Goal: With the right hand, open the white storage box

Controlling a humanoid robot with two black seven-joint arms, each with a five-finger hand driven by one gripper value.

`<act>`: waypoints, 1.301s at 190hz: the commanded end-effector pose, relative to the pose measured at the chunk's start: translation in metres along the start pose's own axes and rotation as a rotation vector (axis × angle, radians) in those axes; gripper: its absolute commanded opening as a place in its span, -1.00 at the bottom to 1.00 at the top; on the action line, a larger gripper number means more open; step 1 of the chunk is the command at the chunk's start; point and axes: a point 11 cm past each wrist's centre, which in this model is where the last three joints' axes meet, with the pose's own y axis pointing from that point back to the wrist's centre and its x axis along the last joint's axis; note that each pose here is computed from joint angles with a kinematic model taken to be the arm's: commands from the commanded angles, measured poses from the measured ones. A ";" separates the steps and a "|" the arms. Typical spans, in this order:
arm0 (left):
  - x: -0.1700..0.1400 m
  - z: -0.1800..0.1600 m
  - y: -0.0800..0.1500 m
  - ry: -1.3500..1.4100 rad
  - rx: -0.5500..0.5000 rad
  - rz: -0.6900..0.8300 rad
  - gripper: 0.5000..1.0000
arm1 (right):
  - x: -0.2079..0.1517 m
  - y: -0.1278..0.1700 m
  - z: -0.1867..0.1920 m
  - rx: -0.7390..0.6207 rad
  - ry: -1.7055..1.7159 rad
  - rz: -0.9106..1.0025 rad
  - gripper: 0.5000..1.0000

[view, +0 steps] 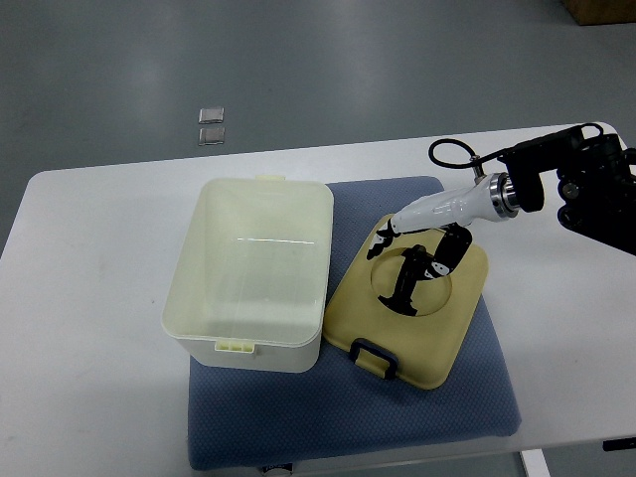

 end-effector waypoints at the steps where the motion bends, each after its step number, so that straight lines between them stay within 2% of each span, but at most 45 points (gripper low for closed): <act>1: -0.001 0.000 0.000 -0.002 0.000 -0.003 1.00 | 0.005 0.005 0.004 -0.014 -0.001 0.014 0.69; 25: -0.001 0.000 0.000 0.000 0.000 -0.003 1.00 | 0.031 0.026 0.014 -0.041 -0.026 0.110 0.69; 47: -0.002 0.000 0.000 0.000 0.000 -0.006 1.00 | 0.075 0.054 0.026 -0.013 -0.159 0.314 0.69; 66: -0.003 0.000 0.000 -0.002 0.000 -0.009 1.00 | 0.111 0.075 0.039 0.110 -0.426 0.557 0.69; 88: -0.004 0.000 0.000 -0.002 0.000 -0.011 1.00 | 0.120 0.078 0.061 0.264 -0.837 0.808 0.69; 121: -0.004 0.000 0.000 -0.002 0.000 -0.011 1.00 | 0.095 0.056 0.091 0.538 -1.519 1.110 0.69; 148: -0.004 0.000 0.000 -0.002 0.000 -0.011 1.00 | 0.064 0.037 0.108 0.779 -1.983 1.198 0.69; 162: -0.004 0.000 0.000 -0.004 0.000 -0.012 1.00 | 0.048 0.024 0.110 0.862 -2.138 1.213 0.69; 203: -0.003 0.000 0.000 -0.002 0.000 -0.009 1.00 | 0.017 -0.008 0.093 0.983 -2.205 1.115 0.69; 225: -0.004 0.000 0.000 -0.002 0.000 -0.011 1.00 | 0.009 -0.010 0.095 0.970 -2.185 1.110 0.70; 247: -0.004 0.000 0.000 -0.004 0.000 -0.012 1.00 | 0.001 -0.011 0.101 0.888 -2.122 1.109 0.69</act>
